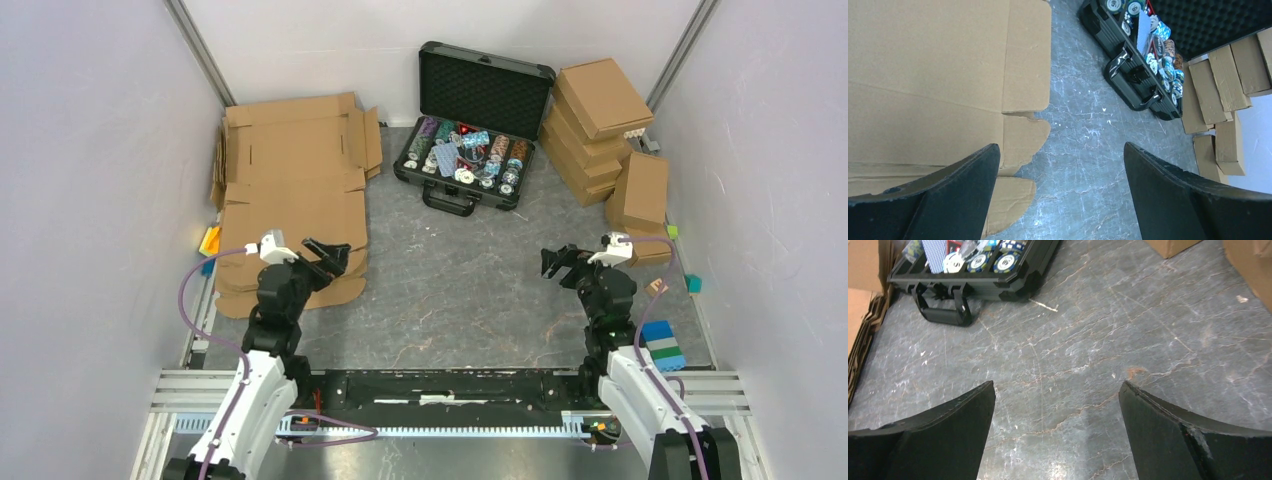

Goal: Fold the paper box

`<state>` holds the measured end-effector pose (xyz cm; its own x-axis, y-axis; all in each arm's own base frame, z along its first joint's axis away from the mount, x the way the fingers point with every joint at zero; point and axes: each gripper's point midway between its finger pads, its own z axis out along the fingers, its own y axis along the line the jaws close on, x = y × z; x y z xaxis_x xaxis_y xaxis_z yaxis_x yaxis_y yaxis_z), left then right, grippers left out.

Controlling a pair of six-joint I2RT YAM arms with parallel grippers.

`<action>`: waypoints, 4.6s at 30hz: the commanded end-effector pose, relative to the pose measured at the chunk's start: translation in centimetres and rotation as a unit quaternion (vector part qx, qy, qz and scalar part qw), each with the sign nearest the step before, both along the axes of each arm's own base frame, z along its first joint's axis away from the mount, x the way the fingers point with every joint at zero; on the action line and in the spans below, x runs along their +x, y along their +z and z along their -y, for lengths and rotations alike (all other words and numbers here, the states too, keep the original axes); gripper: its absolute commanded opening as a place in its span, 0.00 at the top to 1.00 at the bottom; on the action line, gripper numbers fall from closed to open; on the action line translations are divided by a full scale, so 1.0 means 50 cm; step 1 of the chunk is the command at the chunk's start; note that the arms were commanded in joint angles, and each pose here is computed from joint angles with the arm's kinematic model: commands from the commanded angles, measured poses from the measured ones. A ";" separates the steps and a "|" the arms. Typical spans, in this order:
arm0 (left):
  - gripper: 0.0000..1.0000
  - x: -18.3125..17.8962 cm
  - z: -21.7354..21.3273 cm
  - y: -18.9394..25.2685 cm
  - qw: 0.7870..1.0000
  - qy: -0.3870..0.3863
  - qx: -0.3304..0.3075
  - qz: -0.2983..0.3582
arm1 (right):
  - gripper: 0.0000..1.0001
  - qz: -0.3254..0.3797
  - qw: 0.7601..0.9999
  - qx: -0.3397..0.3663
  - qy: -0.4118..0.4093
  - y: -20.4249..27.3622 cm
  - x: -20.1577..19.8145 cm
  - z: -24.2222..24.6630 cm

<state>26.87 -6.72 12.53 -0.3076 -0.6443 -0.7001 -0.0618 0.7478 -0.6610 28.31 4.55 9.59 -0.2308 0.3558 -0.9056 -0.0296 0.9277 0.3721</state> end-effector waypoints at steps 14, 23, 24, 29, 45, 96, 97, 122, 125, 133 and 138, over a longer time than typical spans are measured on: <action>0.00 0.074 0.012 0.021 0.995 -0.010 0.052 -0.081 | 0.02 -0.021 0.999 0.005 -0.033 0.003 0.011 0.019; 0.00 0.164 0.031 -0.027 0.926 0.002 0.315 -0.210 | 0.02 -0.015 1.000 0.013 -0.022 0.005 0.011 0.011; 0.00 0.175 0.036 -0.034 0.917 -0.001 0.330 -0.223 | 0.02 -0.017 1.000 0.013 -0.022 0.002 0.011 0.010; 0.00 0.206 0.048 -0.079 0.897 -0.022 0.356 -0.262 | 0.02 -0.021 0.999 0.013 -0.020 -0.004 0.011 0.009; 0.30 0.220 0.030 -0.123 0.886 -0.031 0.346 -0.307 | 0.02 -0.016 1.000 0.020 -0.004 -0.003 0.010 -0.004; 0.98 0.205 -0.078 -0.053 0.901 0.071 0.327 -0.275 | 0.02 -0.012 1.000 0.021 0.001 -0.002 0.009 -0.007; 0.98 0.204 -0.081 -0.051 0.901 0.075 0.329 -0.274 | 0.02 -0.013 1.000 0.021 0.002 -0.003 0.009 -0.007; 0.98 0.205 -0.051 -0.067 0.898 0.036 0.320 -0.299 | 0.02 -0.011 1.000 0.024 0.009 0.000 0.010 -0.013; 0.98 0.195 -0.021 -0.024 0.914 0.021 0.299 -0.273 | 0.02 -0.013 1.000 0.024 0.009 -0.002 0.010 -0.014; 0.97 0.144 0.047 0.074 0.947 -0.011 0.232 -0.220 | 0.02 -0.013 1.000 0.025 0.013 -0.002 0.010 -0.016; 0.95 0.095 0.172 0.087 0.968 -0.089 0.145 -0.183 | 0.02 -0.014 0.999 0.028 0.024 -0.002 0.010 -0.024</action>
<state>33.34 -9.92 15.97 -0.6503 -0.2585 -0.7143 -0.1920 0.9657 -0.1747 28.41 5.25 8.39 -0.3027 0.3828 -0.8728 -0.0216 0.9128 0.4078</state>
